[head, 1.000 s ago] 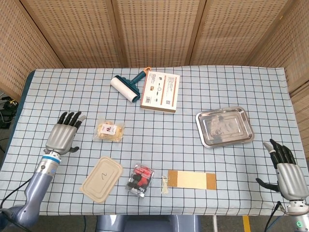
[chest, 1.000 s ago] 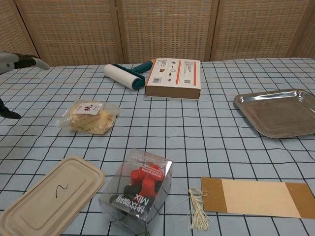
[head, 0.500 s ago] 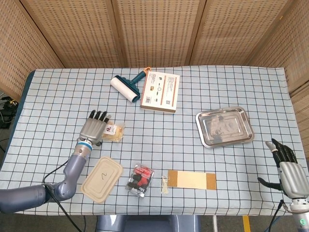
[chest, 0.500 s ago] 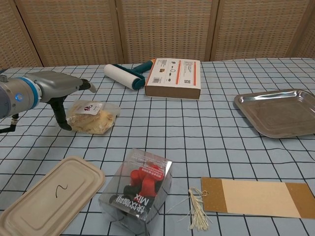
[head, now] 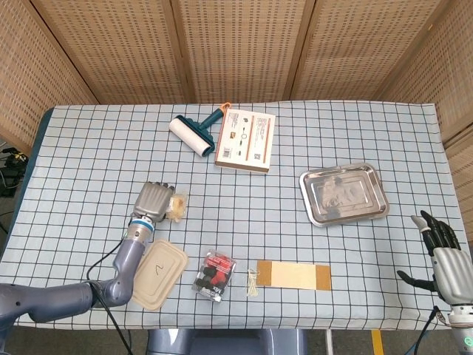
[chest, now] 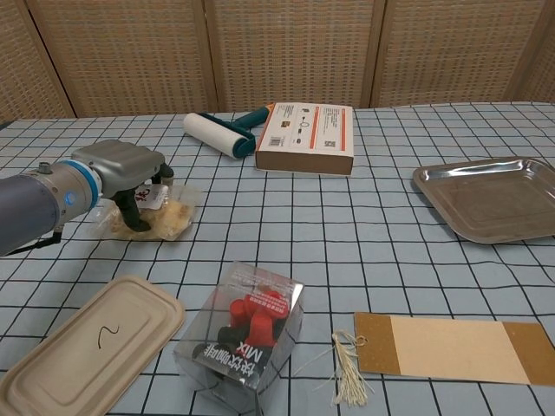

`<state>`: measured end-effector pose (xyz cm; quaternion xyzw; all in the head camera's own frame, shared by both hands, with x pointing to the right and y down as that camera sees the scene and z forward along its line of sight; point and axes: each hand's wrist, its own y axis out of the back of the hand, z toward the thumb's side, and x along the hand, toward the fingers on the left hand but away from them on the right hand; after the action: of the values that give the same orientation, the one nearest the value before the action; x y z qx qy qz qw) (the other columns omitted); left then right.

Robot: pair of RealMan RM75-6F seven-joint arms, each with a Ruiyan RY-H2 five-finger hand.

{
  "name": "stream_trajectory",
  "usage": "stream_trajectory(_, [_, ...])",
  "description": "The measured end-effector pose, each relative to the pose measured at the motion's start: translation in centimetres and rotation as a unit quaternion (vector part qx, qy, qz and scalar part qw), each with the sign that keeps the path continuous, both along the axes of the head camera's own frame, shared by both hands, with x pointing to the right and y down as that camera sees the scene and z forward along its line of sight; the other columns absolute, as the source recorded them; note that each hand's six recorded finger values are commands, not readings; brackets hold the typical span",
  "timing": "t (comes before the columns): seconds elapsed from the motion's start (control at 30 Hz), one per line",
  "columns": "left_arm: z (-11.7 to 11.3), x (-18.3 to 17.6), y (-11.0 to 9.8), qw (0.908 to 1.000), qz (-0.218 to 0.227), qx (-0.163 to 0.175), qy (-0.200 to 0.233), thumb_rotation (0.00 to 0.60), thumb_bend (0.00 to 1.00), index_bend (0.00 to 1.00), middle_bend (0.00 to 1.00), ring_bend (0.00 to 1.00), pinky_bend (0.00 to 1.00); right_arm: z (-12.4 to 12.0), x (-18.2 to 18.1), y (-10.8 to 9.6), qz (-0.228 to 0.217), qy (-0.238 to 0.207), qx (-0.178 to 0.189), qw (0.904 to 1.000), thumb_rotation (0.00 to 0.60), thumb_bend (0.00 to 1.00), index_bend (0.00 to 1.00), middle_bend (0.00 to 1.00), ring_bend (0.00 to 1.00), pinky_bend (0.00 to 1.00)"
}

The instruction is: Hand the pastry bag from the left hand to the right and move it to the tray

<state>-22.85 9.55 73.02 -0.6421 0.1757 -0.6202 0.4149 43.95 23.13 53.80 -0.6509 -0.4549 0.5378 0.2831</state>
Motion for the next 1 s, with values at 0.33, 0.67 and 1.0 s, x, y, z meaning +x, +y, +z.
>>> stream_trajectory(0.33, [-4.8,-1.0,-1.8,0.9978,0.009,0.053,0.038,0.600,0.42,0.64,0.41,0.41,0.47,-0.1,0.0,-0.1,0.004,-0.007,-0.002,1.0000,0.600,0.09,0.04,0.00,0.00,0.00])
stream_trajectory(0.67, [-5.3,7.9,-3.2,0.9936,0.038,0.032,0.101,0.600,0.41,0.62,0.40,0.41,0.46,-0.6,0.7,-0.6,0.019,-0.023,0.007,0.9995,0.600,0.09,0.04,0.00,0.00,0.00])
stream_trajectory(1.0, [-4.9,19.0,-4.0,0.9843,0.026,0.017,0.174,0.600,0.08,0.00,0.00,0.00,0.01,-1.1,2.0,-0.6,0.029,-0.029,0.016,0.9990,0.600,0.09,0.04,0.00,0.00,0.00])
